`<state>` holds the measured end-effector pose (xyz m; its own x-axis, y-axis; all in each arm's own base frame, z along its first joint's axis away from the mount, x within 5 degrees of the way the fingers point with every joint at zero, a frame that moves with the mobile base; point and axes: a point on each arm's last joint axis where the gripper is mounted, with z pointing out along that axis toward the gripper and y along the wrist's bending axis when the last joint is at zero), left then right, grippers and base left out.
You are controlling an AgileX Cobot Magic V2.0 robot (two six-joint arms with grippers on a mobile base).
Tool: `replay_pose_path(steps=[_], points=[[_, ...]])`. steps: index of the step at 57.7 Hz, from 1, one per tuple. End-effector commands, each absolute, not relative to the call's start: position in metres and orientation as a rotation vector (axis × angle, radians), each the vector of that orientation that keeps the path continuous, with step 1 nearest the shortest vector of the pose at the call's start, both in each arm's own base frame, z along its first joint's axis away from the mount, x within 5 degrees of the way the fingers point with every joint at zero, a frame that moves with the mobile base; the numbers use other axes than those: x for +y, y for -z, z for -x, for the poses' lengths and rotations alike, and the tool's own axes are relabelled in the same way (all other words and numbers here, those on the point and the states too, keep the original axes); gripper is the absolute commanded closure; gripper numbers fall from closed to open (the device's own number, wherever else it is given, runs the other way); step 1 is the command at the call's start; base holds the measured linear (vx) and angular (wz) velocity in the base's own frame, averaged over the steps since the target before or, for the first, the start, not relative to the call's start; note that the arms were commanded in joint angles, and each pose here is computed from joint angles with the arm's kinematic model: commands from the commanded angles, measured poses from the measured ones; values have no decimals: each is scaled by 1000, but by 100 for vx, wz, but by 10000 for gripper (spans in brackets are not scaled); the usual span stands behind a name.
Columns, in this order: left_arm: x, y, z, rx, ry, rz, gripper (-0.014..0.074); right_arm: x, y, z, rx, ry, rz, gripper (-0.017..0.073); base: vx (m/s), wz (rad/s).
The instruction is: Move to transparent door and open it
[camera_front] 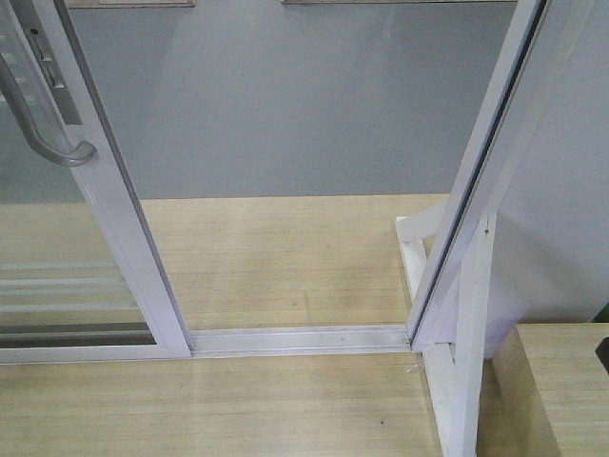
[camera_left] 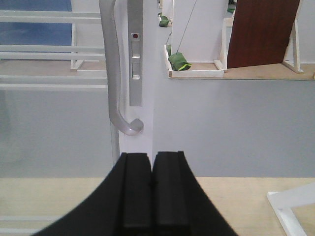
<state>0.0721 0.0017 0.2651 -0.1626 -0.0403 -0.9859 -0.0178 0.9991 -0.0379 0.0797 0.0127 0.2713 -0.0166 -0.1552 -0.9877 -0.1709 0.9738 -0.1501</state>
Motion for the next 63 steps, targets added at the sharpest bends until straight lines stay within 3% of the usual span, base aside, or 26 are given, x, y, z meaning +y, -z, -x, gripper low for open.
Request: replay_pose_path(steps=[1,46,63], points=[[0,-279,-72,1651,44,31,600,15,-284,-79,1519,-33,266,564,0,0],[0,-276,-72,1681,40,37,600,15,-284,-79,1518,-30,269,561,0,0],[-4,-277,-72,1661,-8,-96,600,15,-284,-79,1519,-29,269,561,0,0]])
